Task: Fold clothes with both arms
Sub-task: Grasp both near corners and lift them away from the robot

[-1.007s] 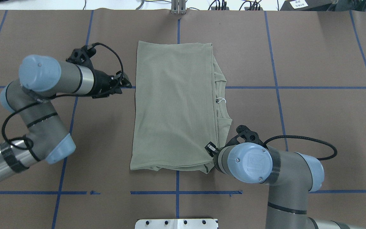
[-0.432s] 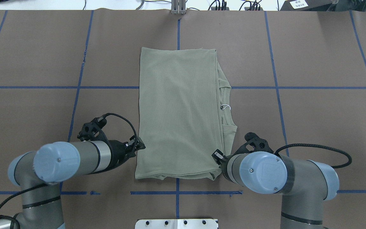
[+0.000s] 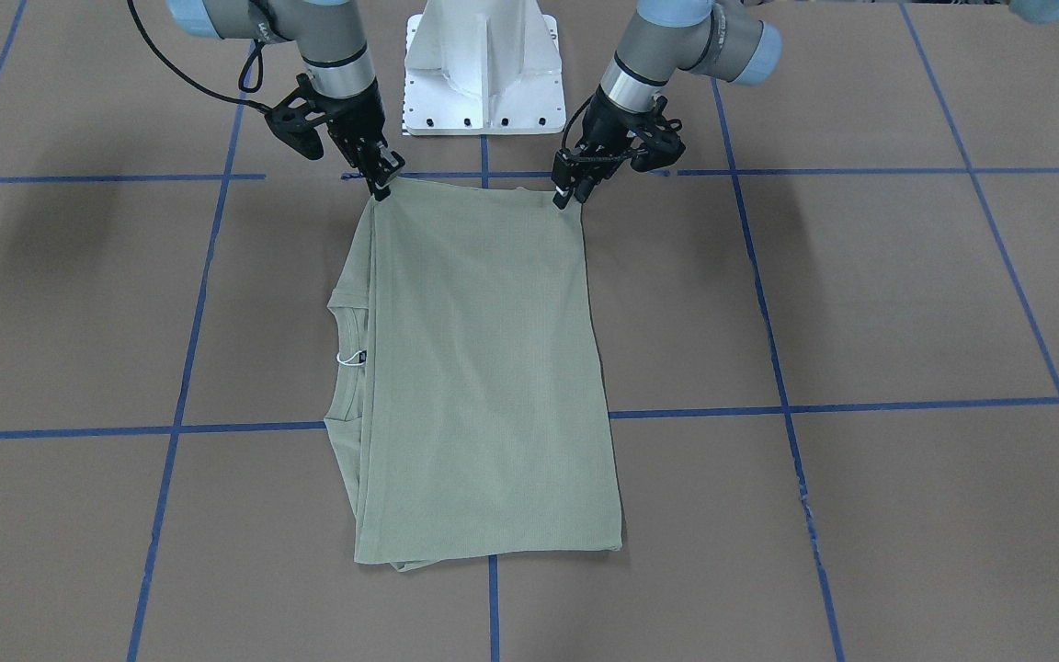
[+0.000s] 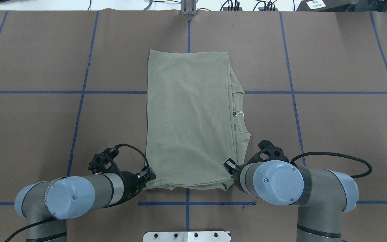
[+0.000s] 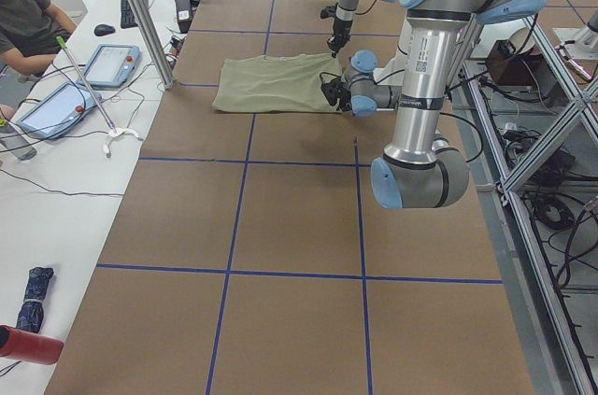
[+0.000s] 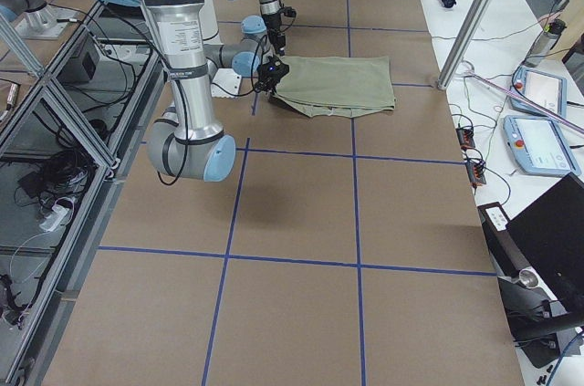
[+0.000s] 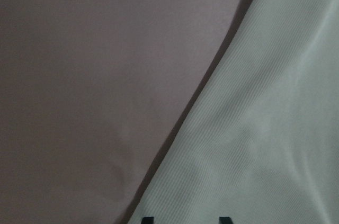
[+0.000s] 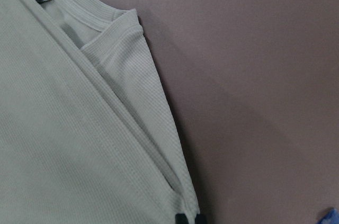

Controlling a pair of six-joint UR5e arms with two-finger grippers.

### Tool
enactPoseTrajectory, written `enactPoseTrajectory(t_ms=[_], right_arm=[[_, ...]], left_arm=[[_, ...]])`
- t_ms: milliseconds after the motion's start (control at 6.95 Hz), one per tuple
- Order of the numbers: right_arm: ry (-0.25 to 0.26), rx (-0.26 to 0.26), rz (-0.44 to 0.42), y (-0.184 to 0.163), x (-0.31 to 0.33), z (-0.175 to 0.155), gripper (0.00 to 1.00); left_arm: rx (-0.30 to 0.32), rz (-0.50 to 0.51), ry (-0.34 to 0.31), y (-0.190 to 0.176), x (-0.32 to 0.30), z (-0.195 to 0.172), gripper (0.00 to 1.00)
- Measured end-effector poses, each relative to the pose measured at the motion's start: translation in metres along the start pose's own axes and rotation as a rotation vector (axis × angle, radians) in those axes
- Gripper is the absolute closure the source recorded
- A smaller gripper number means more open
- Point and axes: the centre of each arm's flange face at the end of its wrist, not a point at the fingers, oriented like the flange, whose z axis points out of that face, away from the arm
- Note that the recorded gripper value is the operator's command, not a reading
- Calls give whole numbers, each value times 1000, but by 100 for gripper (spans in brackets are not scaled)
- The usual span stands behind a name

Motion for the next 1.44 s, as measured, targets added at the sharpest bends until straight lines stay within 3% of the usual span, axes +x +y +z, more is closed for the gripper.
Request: enactPoseTrajectory(t_ms=[720,864,1007,1151,1295,1439], right_arm=[[-3,-4,0,1,-1,-1,100],[-3,-3,0,1,-1,-1,100],[-2,-2,0,1,-1,-1,100],[-3,-2,0,1,-1,-1,100],[-3,-3,0,1,-1,-1,100],[-3,-3,0,1,-1,-1,100]], left_arm=[[17,7,-64,6,-3,0,52],[16,8,-68,7,-4,1,59],[14,9,-71,8,-5,2,72],[14,9,-73,8,-6,3,92],[14,9,-74,8,-6,3,100],[14,9,-75,8,-6,3,100]])
